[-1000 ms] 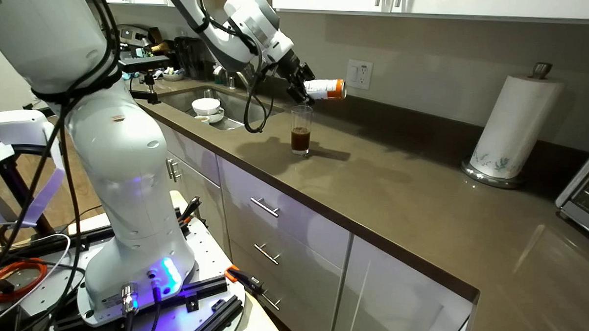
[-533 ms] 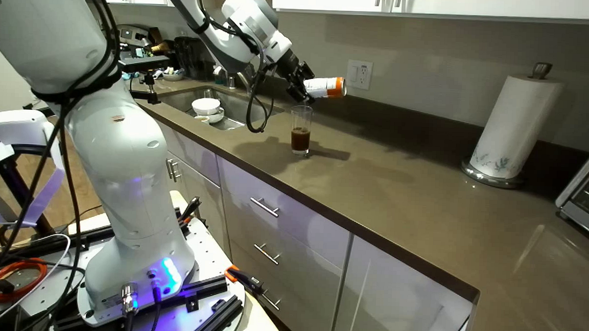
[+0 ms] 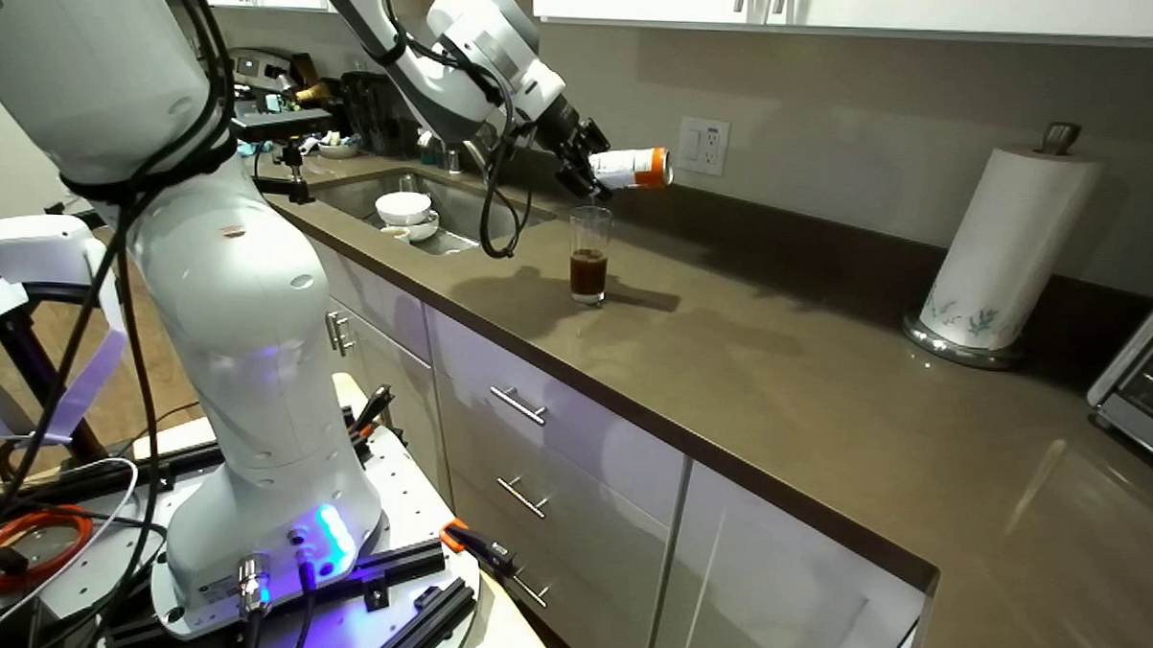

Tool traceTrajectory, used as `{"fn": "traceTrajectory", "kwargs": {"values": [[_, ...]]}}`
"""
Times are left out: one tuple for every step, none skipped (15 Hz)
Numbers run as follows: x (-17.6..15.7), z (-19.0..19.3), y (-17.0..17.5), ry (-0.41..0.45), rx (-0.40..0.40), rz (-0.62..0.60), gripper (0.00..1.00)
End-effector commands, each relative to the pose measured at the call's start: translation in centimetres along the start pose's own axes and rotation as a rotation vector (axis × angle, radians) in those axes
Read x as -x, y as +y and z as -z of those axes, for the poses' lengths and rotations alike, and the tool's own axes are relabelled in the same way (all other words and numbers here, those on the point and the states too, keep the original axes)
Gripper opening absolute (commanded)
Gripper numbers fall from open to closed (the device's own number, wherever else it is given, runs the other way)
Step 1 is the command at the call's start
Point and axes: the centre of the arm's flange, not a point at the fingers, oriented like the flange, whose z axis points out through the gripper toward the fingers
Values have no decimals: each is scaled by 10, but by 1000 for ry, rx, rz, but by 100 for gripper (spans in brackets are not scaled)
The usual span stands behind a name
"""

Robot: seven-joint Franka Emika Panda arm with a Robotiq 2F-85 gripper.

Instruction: Pick up the can, pour its contents in the glass cup and put it down

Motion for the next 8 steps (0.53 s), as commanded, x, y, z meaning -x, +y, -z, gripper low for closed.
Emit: {"fn": "traceTrajectory", "kwargs": {"values": [[2,6,8,33,-27,-14,28],[3,6,8,33,-27,-13,28],[3,7,8,34,-28,-13,28],[3,7,8,36,-30,-13,28],[4,7,8,39,-33,-11,28],[4,7,8,42,-36,-9,28],[4,8,8,44,-40,-9,28],[4,8,8,47,-44,-9,28]]}}
